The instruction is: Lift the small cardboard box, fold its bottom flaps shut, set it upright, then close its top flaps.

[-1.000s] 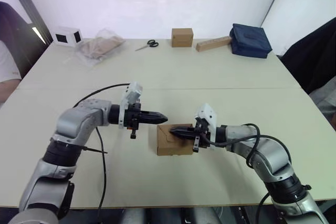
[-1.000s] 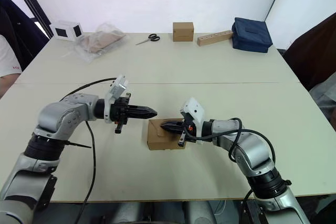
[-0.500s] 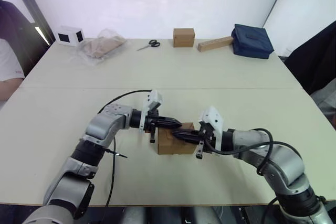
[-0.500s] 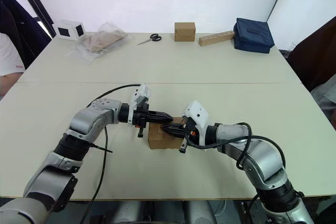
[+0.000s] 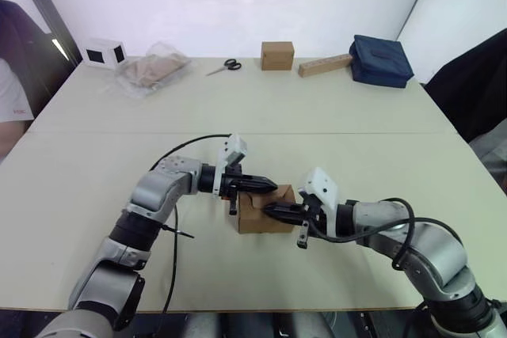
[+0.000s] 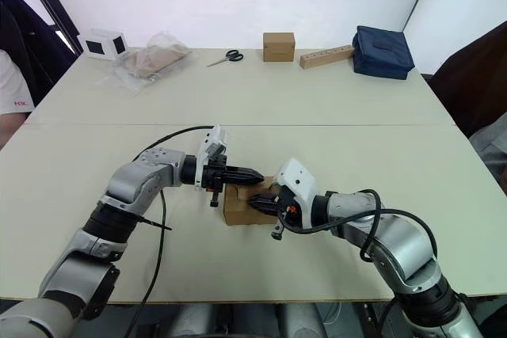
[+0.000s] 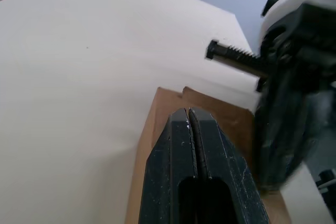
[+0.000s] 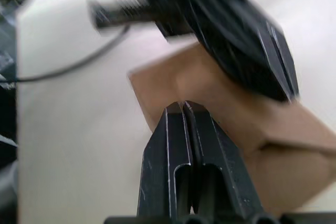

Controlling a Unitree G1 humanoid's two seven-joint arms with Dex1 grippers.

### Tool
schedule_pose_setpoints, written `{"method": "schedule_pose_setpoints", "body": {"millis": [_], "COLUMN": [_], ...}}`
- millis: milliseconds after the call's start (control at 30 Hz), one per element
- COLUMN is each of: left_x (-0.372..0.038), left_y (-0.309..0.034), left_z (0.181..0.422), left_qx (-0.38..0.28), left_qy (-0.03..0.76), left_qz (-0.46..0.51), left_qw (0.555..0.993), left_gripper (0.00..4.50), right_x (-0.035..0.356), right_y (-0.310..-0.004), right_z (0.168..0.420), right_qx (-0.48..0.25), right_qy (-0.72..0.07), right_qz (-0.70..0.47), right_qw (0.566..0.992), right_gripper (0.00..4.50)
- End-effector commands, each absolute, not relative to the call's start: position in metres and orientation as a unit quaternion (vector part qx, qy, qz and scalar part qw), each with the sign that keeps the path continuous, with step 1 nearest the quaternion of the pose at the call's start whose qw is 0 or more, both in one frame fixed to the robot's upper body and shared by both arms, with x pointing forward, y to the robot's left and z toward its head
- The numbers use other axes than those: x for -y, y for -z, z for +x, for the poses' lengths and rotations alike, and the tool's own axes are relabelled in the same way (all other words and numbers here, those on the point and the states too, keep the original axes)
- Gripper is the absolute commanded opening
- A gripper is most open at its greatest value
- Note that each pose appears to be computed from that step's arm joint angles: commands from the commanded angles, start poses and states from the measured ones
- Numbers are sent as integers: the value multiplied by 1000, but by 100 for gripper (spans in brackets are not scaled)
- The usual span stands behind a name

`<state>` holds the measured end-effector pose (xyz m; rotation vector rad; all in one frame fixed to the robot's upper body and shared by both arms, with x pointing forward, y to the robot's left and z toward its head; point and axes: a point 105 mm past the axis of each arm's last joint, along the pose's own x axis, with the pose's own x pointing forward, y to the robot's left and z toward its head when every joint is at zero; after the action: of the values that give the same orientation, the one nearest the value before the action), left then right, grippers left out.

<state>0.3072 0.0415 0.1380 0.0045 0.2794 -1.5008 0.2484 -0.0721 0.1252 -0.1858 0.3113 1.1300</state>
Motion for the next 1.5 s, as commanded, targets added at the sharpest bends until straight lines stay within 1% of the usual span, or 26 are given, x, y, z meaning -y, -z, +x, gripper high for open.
{"method": "schedule_pose_setpoints", "body": {"millis": [33,400,800,900,1000,1067,1133,1233,1333,1367,1500], "left_x": [-43,-46,-46,-47,-49,-51,-53,-56,-59,-60,-66], "left_y": [-149,-146,-145,-144,-144,-145,-147,-149,-146,-143,-113], "left_z": [305,304,299,299,299,301,302,302,300,299,293], "left_qx": [-106,-109,-110,-111,-111,-111,-109,-108,-113,-120,-158], "left_qy": [681,677,682,680,677,673,668,665,662,662,651], "left_qz": [0,1,8,10,12,13,11,9,9,12,61], "left_qw": [725,728,723,725,727,731,736,739,741,740,740], "left_gripper": [2,2,2,2,2,2,2,2,2,2,2], "right_x": [74,74,76,77,76,77,81,84,83,83,88], "right_y": [-123,-132,-133,-142,-159,-173,-179,-172,-157,-151,-118], "right_z": [250,264,264,260,253,254,260,265,267,267,268], "right_qx": [-145,-121,-122,-113,-90,-70,-63,-76,-101,-111,-159], "right_qy": [-528,-515,-517,-524,-542,-540,-522,-511,-508,-506,-495], "right_qz": [-96,-93,-91,-74,-46,-29,-17,-19,-28,-33,-41], "right_qw": [831,843,842,841,834,839,850,856,855,855,853], "right_gripper": [0,0,0,0,0,0,0,0,0,0,0]}}
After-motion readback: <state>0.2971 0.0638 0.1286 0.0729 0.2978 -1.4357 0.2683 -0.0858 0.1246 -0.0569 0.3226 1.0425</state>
